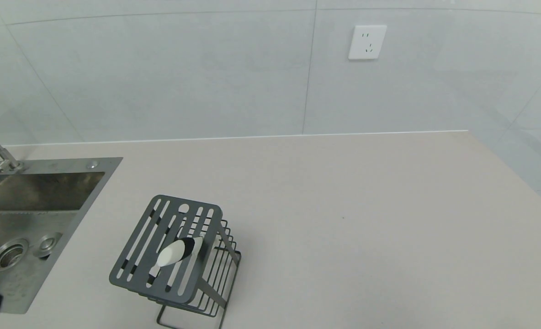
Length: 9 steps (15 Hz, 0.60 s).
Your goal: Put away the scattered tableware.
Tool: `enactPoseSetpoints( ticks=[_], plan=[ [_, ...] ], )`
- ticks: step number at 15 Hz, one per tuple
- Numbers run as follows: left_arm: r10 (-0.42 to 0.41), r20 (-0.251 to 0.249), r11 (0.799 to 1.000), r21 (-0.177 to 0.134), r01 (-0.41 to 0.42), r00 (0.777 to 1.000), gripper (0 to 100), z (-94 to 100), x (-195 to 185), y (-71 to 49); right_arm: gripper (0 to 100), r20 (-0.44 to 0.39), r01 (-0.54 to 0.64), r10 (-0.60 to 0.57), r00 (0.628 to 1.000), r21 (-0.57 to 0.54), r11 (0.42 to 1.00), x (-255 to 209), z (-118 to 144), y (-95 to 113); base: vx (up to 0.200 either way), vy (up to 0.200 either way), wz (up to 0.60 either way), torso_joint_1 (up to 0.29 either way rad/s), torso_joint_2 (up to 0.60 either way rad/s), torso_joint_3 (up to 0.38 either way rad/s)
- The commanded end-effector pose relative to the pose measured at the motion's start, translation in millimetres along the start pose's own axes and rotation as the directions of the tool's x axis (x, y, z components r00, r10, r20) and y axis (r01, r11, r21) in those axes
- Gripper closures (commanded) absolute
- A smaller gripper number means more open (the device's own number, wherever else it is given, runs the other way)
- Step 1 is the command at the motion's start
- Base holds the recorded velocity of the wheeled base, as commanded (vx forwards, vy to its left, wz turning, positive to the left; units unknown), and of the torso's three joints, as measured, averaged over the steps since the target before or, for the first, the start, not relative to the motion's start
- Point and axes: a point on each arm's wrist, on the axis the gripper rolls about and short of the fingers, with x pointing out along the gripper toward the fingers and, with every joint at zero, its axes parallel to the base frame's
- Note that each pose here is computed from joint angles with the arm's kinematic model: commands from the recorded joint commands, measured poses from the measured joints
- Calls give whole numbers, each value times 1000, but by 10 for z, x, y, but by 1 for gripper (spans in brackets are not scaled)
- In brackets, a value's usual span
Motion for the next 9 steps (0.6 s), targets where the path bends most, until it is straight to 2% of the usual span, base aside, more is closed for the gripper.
enactPoseSetpoints(
  ticks=[1,2,3,4,5,6,7,9],
  plan=[
    [62,-189,997,-25,-68,980,0,-621,-483,-173,100,-1,0,0,1000,0,1000,1,1,0,0,0,0,0,0,0],
    [93,-222,995,-21,-101,971,0,-652,-486,-165,100,-1,0,0,1000,0,1000,1,1,0,0,0,0,0,0,0],
    [247,-269,968,28,-248,931,0,-706,-510,-134,100,-3,-2,2,1000,-11,1000,0,2,1,0,0,0,0,0,0],
    [333,-284,943,108,-315,899,0,-724,-521,-115,100,-4,-3,3,1000,-26,1000,0,0,1,0,0,0,0,0,0],
    [380,-296,925,111,-363,876,0,-738,-530,-106,100,-6,-6,6,1000,-39,999,0,-1,0,0,0,0,0,0,0],
    [386,-299,921,68,-384,873,0,-741,-531,-104,100,-6,-8,8,1000,-40,999,0,-1,0,0,0,0,0,0,0],
    [386,-299,920,52,-389,873,0,-741,-531,-104,100,-6,-8,8,1000,-40,999,0,-1,0,0,0,0,0,0,0],
    [386,-300,920,52,-389,872,0,-743,-532,-105,100,-5,-8,8,1000,-42,999,0,0,0,0,0,0,0,0,0]
  ],
)
